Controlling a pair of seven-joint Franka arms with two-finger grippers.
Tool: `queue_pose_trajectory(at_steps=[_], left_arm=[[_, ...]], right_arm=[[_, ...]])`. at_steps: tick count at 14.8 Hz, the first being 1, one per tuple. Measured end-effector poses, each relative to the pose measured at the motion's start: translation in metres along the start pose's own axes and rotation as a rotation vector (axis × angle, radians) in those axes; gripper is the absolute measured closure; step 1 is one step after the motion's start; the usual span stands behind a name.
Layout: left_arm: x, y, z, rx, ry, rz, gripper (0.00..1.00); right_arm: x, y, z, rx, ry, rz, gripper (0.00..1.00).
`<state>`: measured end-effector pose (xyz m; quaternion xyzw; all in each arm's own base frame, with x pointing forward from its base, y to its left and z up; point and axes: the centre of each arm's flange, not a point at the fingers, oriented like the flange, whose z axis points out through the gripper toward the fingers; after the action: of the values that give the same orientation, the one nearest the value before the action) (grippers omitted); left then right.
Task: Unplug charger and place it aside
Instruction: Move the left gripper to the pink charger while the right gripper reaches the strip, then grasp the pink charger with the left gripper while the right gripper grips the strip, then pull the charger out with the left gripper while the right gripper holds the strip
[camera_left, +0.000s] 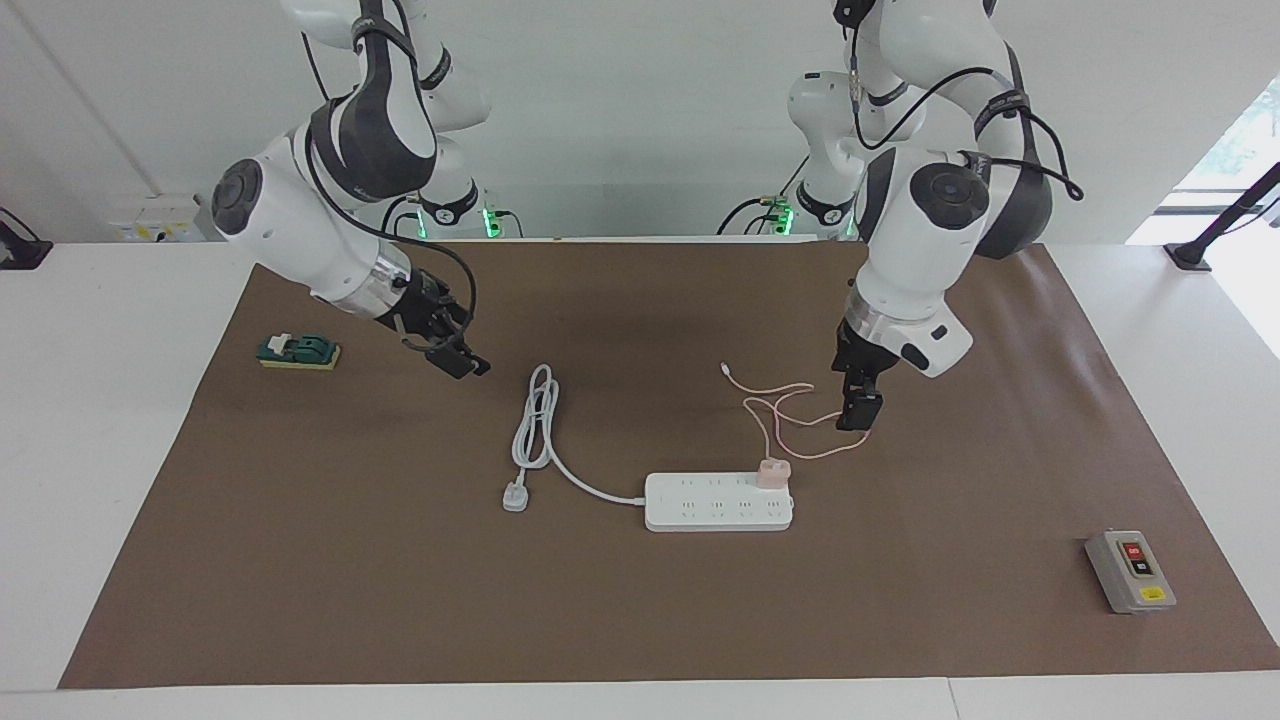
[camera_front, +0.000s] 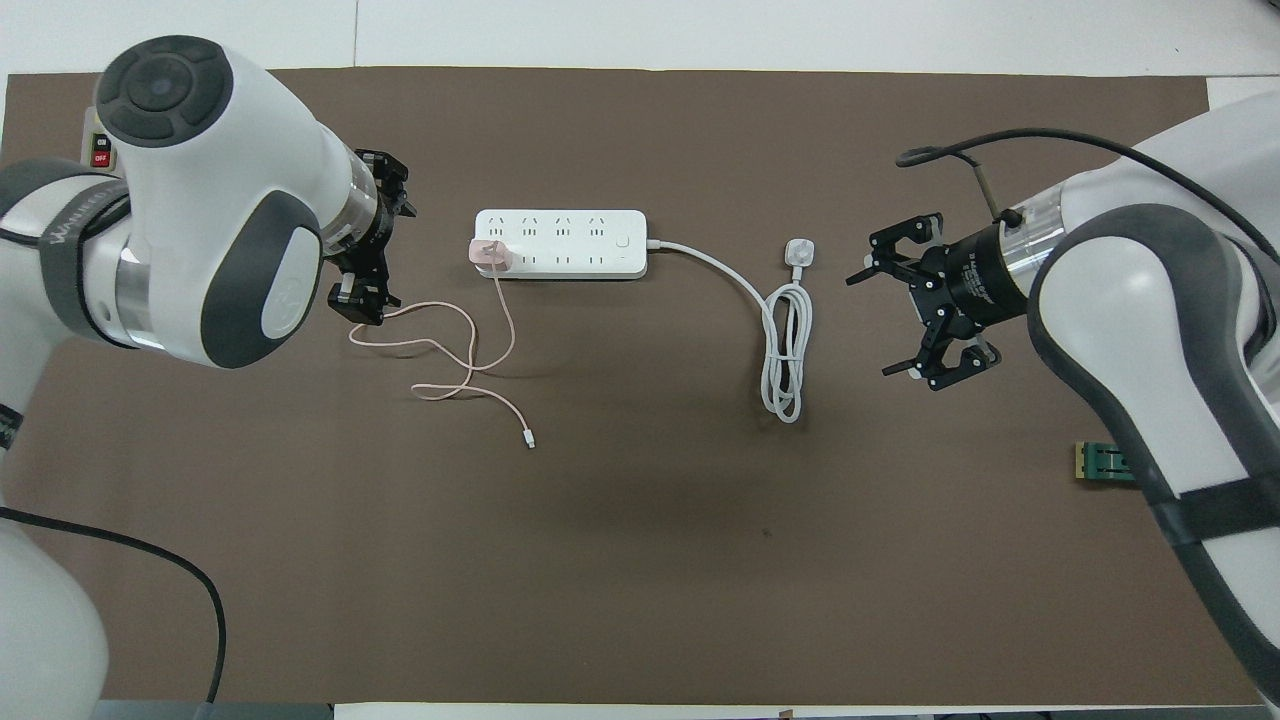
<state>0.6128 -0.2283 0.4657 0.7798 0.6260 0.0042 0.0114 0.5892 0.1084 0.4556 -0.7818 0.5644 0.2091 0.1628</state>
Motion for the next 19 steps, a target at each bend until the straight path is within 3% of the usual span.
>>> queue_pose_trajectory(at_steps=[5,10,15,19], left_arm=[[-0.017,0.011,0.051,0.014,0.017,-0.051,0.0],[-0.018,0.022,0.07,-0.031,0.013,-0.108,0.0],[-0.031,0.025,0.099,-0.013,0.026,-0.133,0.0],[-0.043,0.031,0.116,-0.015,0.026,-0.147,0.0]], right_arm=[[-0.041,-0.057,0.055,0.012,-0.039,0.177,0.0],[-0.066,-0.092,0.114,0.043,-0.041,0.232,0.0],[-0.067,-0.127,0.159,0.16,-0.03,0.243,0.0],[-0.061,-0.133,0.179,0.178,-0.014,0.245,0.0]])
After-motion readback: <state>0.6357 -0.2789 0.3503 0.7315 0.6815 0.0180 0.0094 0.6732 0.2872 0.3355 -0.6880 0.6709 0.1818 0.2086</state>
